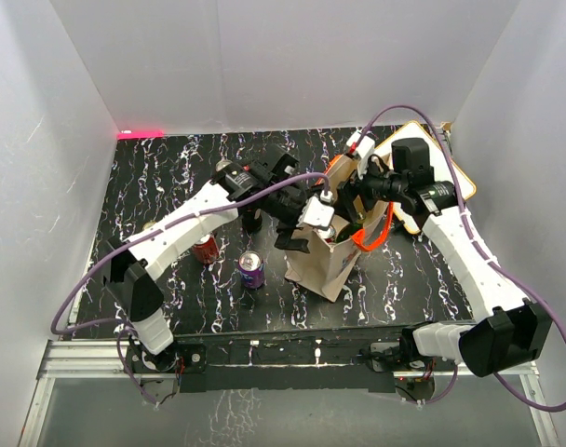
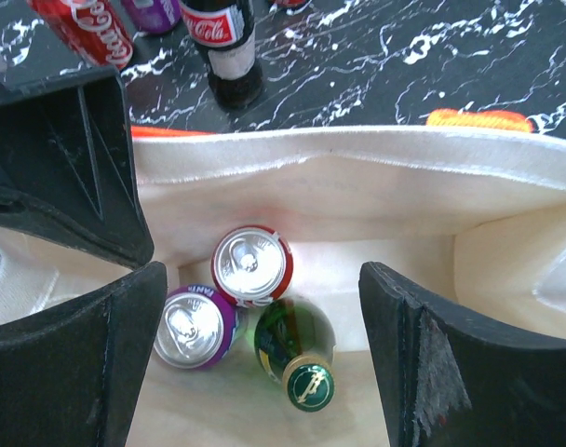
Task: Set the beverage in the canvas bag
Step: Place the drink in the canvas bag, then pick up the drink from the center of the board.
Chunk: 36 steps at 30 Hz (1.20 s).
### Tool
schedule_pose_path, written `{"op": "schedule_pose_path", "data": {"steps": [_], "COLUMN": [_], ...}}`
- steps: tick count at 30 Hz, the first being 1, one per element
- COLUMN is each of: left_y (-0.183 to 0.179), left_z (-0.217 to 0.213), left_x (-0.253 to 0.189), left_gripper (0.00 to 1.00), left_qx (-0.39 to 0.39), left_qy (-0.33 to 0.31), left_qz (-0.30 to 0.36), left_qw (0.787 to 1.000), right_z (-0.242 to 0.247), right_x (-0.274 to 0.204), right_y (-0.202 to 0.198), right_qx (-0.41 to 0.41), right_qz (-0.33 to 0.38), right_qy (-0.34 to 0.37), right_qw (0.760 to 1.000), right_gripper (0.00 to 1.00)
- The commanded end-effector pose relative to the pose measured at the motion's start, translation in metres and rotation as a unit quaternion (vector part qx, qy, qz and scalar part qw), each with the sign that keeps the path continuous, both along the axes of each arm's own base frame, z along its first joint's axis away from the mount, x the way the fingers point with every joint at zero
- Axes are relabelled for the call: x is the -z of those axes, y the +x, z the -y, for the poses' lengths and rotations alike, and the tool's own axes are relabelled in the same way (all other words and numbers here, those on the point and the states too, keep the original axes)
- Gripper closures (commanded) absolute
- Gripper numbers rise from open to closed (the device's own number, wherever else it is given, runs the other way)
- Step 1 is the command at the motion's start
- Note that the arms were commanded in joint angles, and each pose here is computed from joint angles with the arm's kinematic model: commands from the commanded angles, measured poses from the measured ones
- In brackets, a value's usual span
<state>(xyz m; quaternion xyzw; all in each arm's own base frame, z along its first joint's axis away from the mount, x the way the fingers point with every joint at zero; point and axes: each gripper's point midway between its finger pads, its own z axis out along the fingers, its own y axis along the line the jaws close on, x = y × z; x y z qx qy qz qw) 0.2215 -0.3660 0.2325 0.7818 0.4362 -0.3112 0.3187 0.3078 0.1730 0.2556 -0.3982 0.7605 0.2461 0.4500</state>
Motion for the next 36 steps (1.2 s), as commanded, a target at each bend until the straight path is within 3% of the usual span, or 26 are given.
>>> {"op": "schedule_pose_path", "data": {"steps": [1, 6, 9, 13, 16, 19, 25, 29, 33, 36], "left_y": [0.021, 0.041, 0.058, 0.105, 0.138, 0.168, 0.188, 0.194, 0.191, 0.189], "left_z": [0.005, -0.001, -0.011, -0.048, -0.088, -0.127, -0.167, -0.177, -0.165, -0.165], "left_x": [-0.051, -0.090, -0.110, -0.127, -0.135, -0.135, -0.103, -0.084, -0.066, -0.051], "left_gripper": [0.03, 0.03, 0.03, 0.05, 0.09, 0.12, 0.20, 0.24, 0.24, 0.25], "left_qx": [-0.067, -0.163, -0.247, -0.429, -0.537, -0.623, -0.700, -0.718, -0.702, -0.703], "left_qy": [-0.080, -0.151, -0.192, -0.223, -0.220, -0.207, -0.173, -0.161, -0.143, -0.119], "left_qz": [0.036, 0.037, 0.034, 0.039, 0.077, 0.059, -0.009, -0.053, -0.089, -0.103], "left_qw": [0.994, 0.974, 0.949, 0.875, 0.811, 0.752, 0.693, 0.675, 0.693, 0.693], "right_z": [-0.007, -0.012, -0.012, -0.007, -0.008, -0.008, -0.013, -0.012, -0.012, -0.013], "right_x": [-0.052, -0.076, -0.094, -0.116, -0.119, -0.118, -0.118, -0.120, -0.120, -0.122], "right_y": [0.026, 0.033, 0.037, 0.046, 0.047, 0.047, 0.048, 0.052, 0.055, 0.058], "right_qx": [0.016, 0.027, 0.039, 0.069, 0.072, 0.078, 0.089, 0.104, 0.111, 0.118], "right_qz": [0.063, 0.083, 0.101, 0.124, 0.122, 0.114, 0.108, 0.111, 0.111, 0.114], "right_qy": [0.041, 0.072, 0.087, 0.102, 0.107, 0.113, 0.123, 0.122, 0.124, 0.127], "right_qw": [0.997, 0.994, 0.990, 0.985, 0.984, 0.984, 0.983, 0.981, 0.980, 0.978], "right_gripper": [0.13, 0.14, 0.14, 0.15, 0.15, 0.17, 0.19, 0.20, 0.20, 0.20]}}
